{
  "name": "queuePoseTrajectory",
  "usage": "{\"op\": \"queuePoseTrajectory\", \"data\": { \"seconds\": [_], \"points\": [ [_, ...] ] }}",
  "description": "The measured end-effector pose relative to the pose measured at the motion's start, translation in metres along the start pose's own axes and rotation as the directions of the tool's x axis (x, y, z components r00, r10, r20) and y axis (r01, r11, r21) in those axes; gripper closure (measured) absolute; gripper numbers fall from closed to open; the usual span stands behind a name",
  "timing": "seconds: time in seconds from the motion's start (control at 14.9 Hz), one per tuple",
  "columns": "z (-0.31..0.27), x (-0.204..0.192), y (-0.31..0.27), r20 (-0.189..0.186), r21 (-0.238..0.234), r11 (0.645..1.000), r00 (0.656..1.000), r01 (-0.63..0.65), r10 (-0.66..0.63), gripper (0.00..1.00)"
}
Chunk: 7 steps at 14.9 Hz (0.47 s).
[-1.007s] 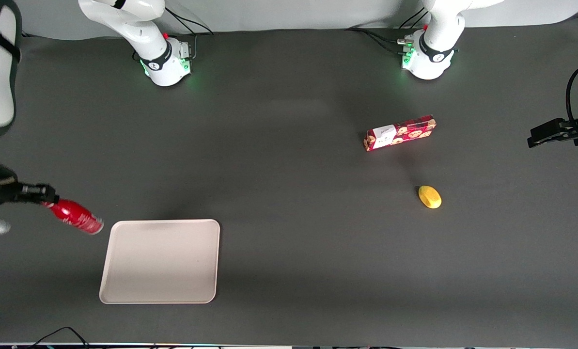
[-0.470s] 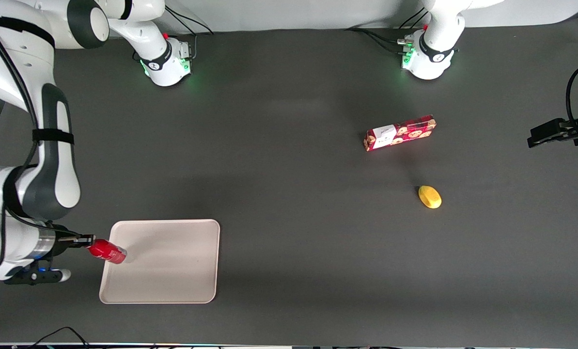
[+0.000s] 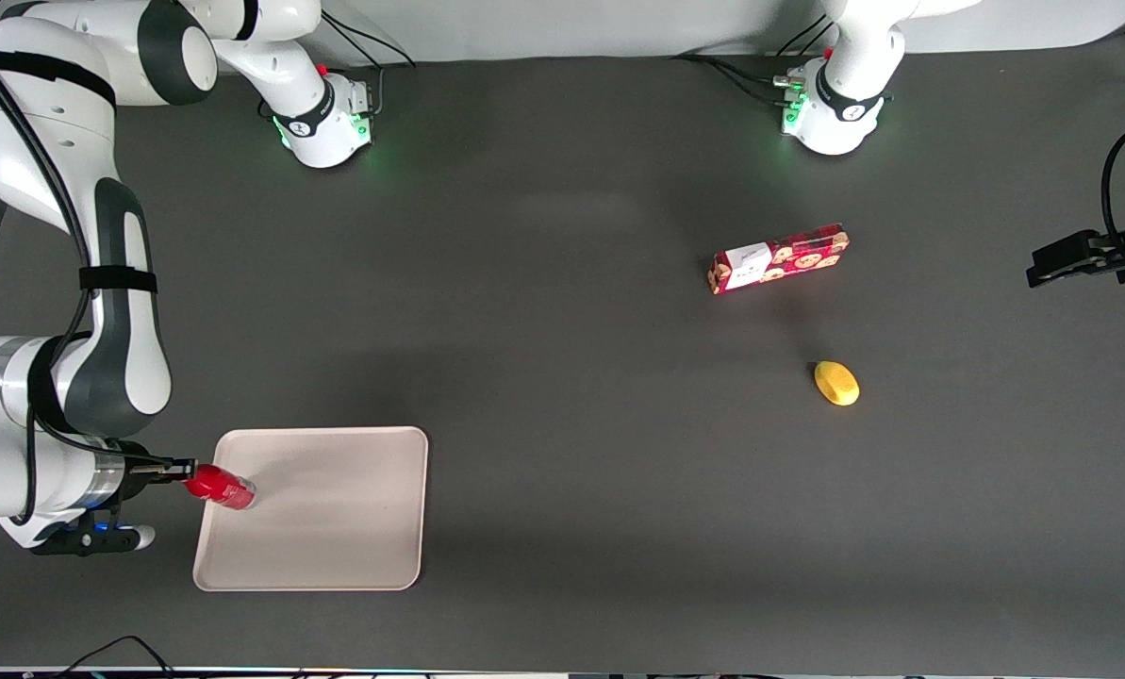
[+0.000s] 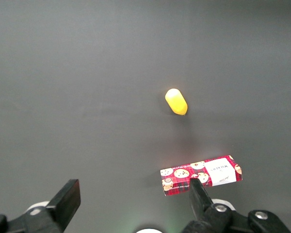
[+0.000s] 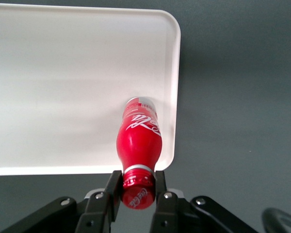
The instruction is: Place coke bottle on tray
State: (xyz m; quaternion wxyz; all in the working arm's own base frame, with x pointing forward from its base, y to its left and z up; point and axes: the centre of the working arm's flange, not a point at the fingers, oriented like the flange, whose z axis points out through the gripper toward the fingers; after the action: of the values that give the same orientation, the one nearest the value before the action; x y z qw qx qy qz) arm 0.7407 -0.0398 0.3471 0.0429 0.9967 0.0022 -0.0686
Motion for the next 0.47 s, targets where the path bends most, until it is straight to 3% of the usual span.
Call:
{"op": "queuePoseTrajectory", "data": {
  "seconds": [0.13,0.47],
  "points": [
    [0.0064,0.001,-0.0005,0.009,0.0,1.0,1.0,0.0,0.0,0.68],
    [-0.0018,0.0029,-0.0003,-0.009,-0.002,1.0,1.0,-0.001,0.001,0.22]
  ]
}}
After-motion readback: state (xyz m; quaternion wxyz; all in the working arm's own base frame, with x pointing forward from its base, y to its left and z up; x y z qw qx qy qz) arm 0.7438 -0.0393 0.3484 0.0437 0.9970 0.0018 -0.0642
